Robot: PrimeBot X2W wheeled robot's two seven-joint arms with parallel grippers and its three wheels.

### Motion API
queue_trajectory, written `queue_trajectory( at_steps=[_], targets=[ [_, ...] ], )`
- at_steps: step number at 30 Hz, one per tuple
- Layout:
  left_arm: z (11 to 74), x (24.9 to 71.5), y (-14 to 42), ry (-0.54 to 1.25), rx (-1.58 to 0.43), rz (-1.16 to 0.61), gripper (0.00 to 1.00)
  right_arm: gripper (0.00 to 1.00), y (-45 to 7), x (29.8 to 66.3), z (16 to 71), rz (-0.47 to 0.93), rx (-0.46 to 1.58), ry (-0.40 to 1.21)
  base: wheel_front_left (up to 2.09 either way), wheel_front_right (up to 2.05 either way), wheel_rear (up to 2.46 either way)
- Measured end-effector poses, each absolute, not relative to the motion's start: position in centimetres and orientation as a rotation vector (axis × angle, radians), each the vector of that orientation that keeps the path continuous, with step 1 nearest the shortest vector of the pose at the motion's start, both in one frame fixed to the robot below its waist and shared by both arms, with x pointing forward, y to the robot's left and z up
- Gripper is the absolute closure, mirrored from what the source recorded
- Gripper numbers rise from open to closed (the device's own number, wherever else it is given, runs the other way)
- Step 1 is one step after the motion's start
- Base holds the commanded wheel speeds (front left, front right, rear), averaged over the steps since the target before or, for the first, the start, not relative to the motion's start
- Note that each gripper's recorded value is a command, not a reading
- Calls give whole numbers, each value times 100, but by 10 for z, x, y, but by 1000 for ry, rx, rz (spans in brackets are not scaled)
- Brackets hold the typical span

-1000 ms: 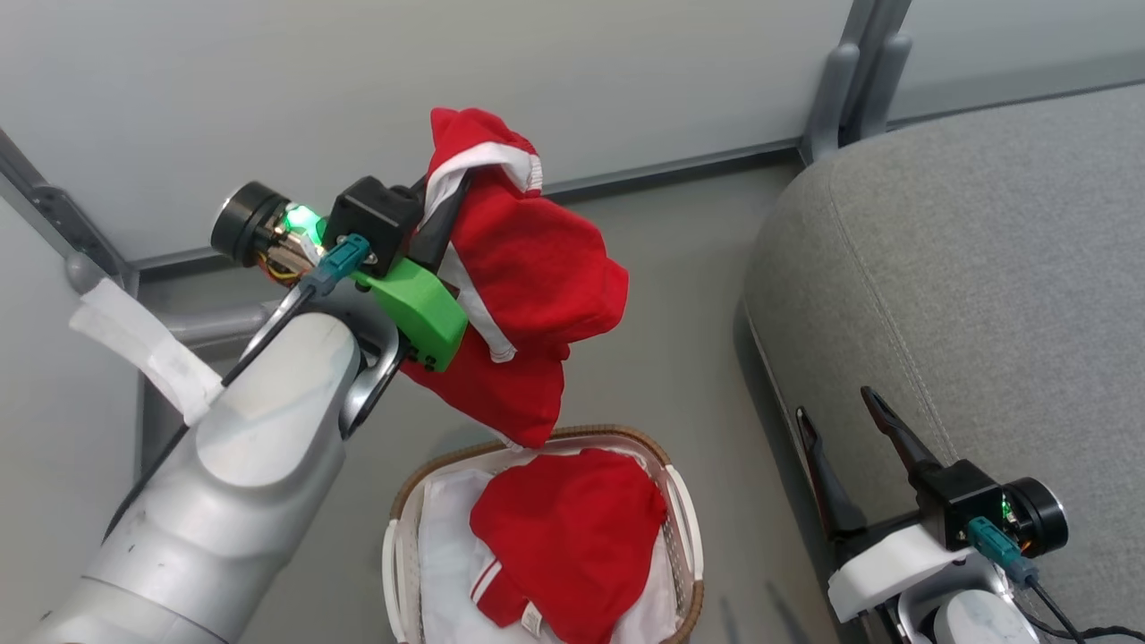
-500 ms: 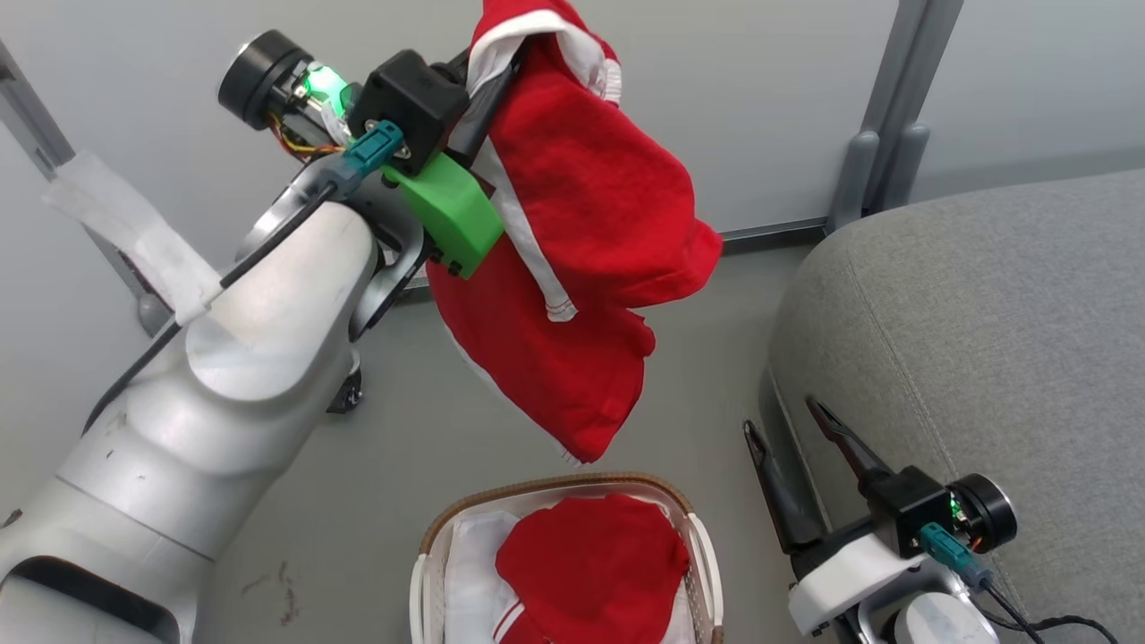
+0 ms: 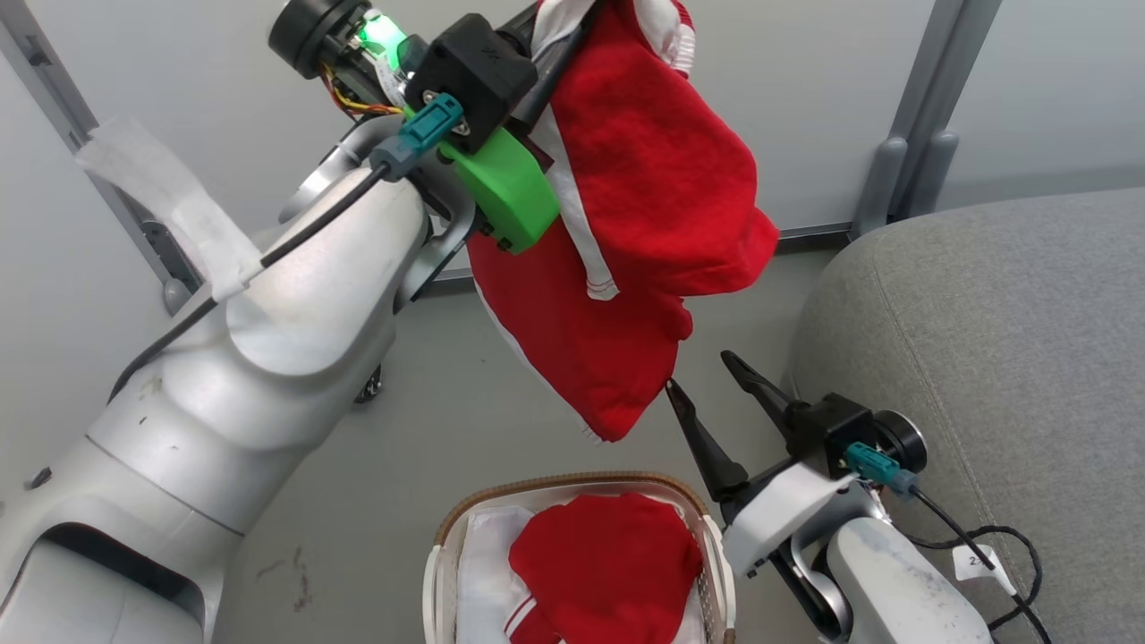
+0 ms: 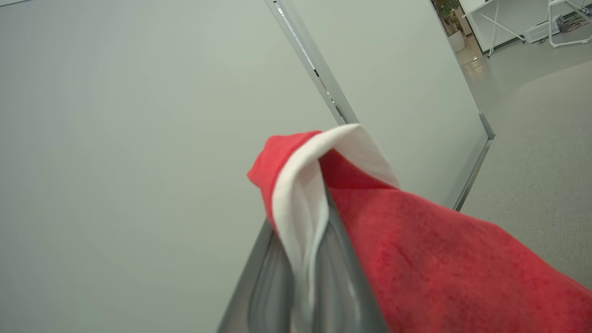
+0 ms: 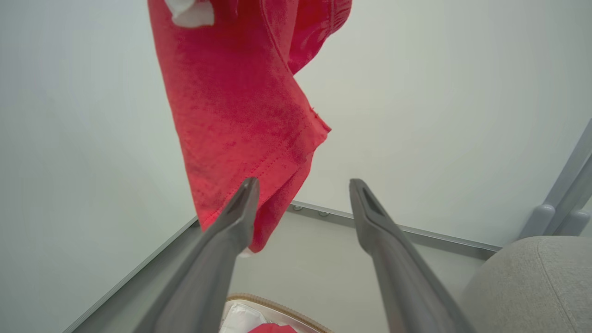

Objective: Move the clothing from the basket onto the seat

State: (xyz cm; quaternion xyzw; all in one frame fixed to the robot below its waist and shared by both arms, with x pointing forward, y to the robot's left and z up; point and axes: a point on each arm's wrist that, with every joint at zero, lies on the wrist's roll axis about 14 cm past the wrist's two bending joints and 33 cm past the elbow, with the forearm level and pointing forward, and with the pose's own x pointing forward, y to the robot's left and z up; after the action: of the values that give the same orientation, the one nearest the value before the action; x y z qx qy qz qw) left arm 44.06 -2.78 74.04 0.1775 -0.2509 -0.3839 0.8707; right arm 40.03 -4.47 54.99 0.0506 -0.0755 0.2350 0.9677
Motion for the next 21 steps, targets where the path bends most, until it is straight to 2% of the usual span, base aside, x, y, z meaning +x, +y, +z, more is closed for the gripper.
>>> queue_trajectory(
  at_steps=[10,15,21],
  targets=[
    [749,426,-40,-568,388,-846,100,0,-9,403,524,580,141,-27,0,0,0],
    [751,418,-45,-583,388,-867,100,0,12,403,537,650,145,-48,0,0,0],
    [753,414,-48,-589,378,-879,100,0,18,409,555,671,129,-94,0,0,0]
  ],
)
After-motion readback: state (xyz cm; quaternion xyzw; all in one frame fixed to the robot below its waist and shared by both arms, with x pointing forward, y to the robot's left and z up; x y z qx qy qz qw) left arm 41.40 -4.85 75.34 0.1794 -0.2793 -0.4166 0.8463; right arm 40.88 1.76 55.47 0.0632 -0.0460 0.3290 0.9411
